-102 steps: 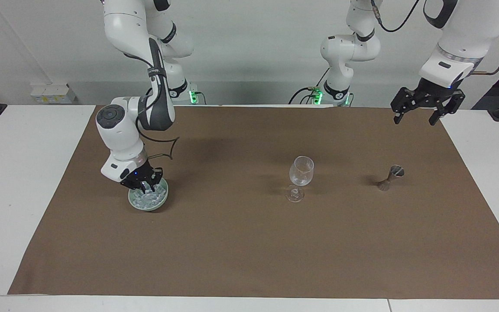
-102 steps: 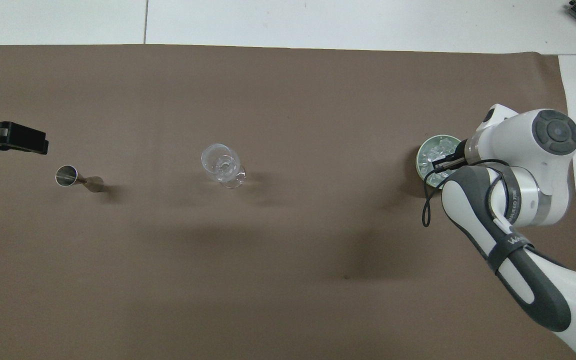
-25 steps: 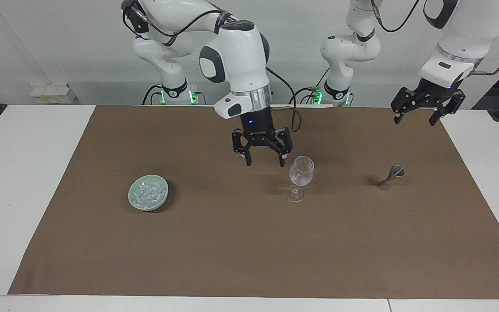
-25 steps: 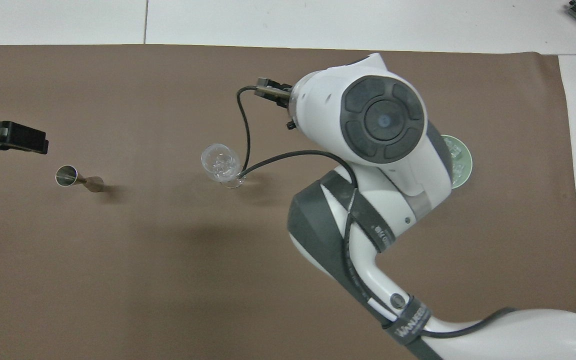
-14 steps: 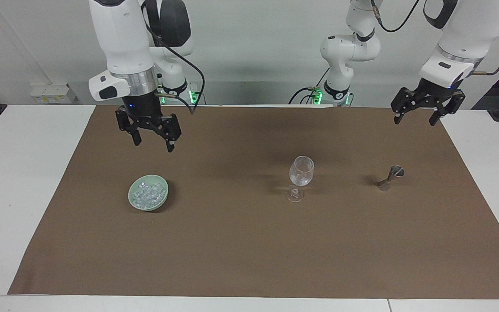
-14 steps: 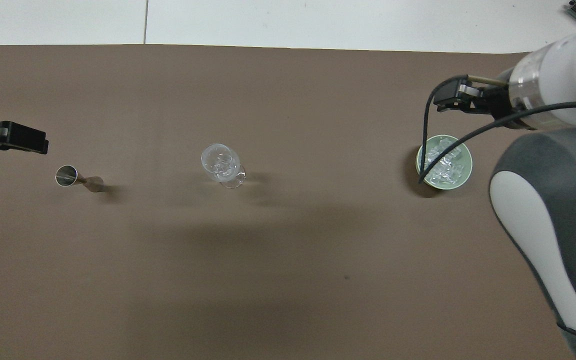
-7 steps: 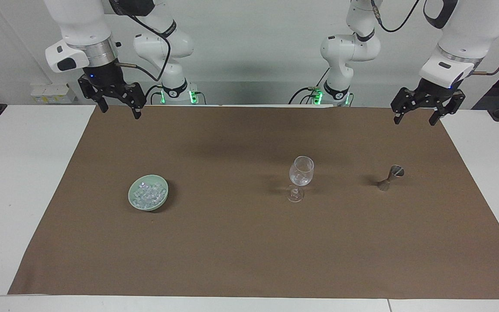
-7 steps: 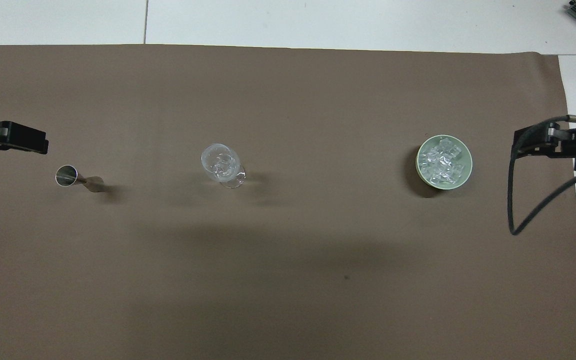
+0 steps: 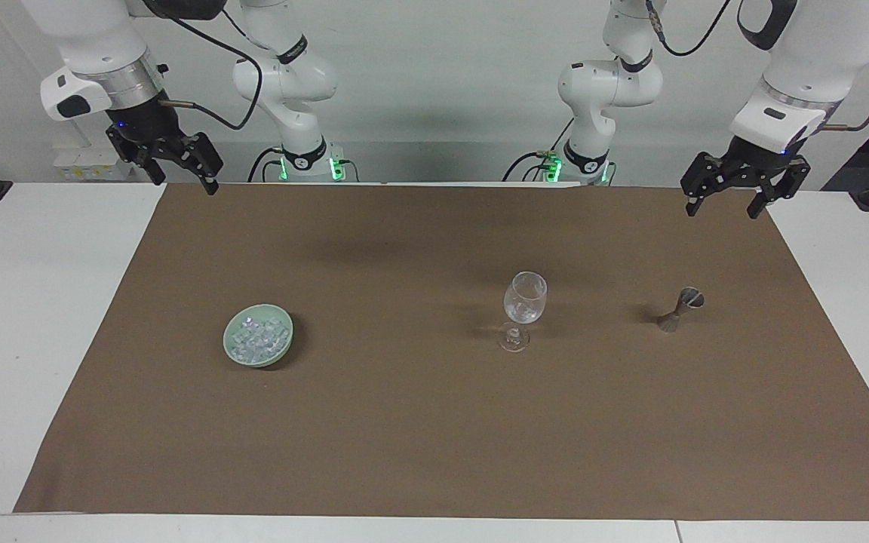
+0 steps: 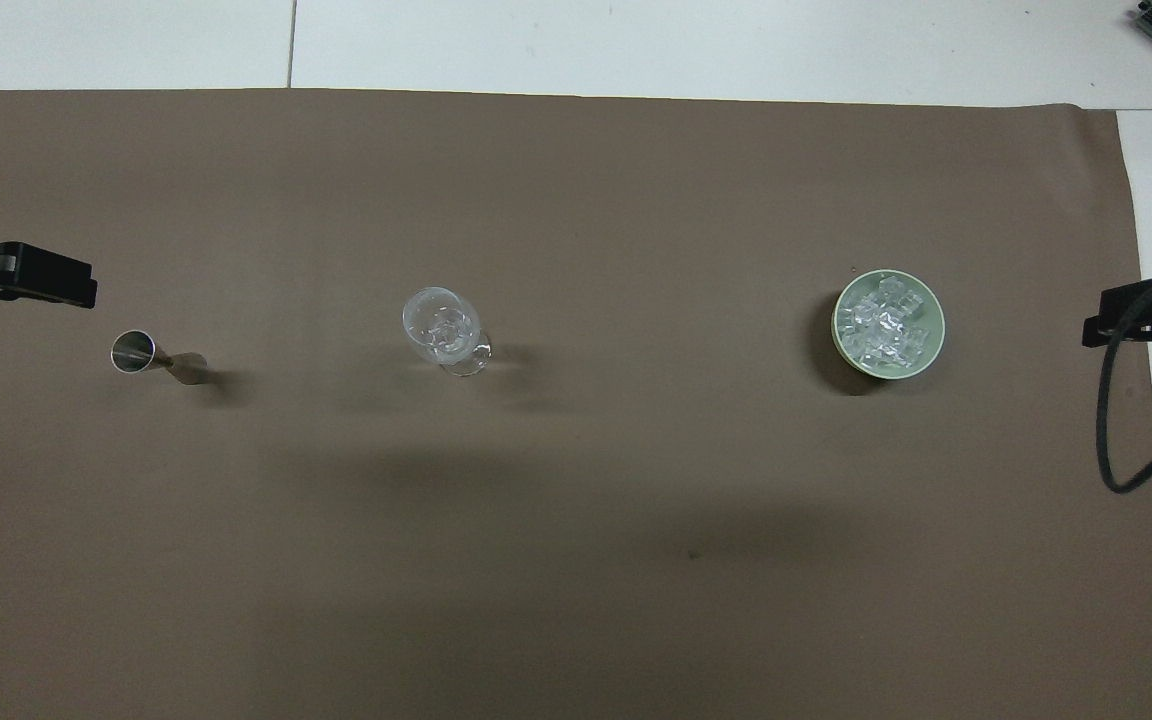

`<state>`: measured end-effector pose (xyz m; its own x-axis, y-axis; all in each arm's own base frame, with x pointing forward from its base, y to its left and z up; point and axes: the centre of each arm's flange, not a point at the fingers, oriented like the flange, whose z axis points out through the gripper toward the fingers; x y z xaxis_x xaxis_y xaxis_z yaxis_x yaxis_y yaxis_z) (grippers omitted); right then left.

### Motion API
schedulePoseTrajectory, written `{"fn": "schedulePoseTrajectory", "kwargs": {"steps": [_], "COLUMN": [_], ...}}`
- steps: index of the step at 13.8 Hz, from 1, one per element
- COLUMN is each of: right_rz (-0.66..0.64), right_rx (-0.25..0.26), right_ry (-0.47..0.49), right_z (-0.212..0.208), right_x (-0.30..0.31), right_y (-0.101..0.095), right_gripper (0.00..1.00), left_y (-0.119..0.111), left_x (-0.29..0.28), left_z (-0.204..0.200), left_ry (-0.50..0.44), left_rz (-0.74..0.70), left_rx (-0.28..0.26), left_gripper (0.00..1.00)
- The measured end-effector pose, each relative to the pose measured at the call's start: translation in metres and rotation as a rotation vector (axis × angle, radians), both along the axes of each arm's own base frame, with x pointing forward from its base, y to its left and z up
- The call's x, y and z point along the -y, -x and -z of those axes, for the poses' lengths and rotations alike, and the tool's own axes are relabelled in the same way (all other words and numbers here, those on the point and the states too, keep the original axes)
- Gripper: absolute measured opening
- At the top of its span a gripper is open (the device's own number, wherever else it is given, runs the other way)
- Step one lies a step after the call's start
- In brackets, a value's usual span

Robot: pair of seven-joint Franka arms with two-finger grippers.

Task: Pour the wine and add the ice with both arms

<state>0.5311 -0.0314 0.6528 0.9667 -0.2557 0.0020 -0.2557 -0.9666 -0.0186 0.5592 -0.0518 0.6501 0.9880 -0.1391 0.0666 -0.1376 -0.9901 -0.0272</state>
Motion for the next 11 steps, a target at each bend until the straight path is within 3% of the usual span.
{"fn": "schedulePoseTrajectory", "kwargs": {"steps": [11], "right_rz": [-0.060], "right_rx": [0.018], "right_ry": [0.003], "right_z": [-0.0062], "right_x": [0.0000], "right_y": [0.0015], "right_gripper": [1.00], "left_y": [-0.0006], "left_x": [-0.0012], "left_z": [0.0011], "left_ry": [0.004], "left_rz": [-0.063], "left_rx": [-0.001], "left_gripper": [1.00]}}
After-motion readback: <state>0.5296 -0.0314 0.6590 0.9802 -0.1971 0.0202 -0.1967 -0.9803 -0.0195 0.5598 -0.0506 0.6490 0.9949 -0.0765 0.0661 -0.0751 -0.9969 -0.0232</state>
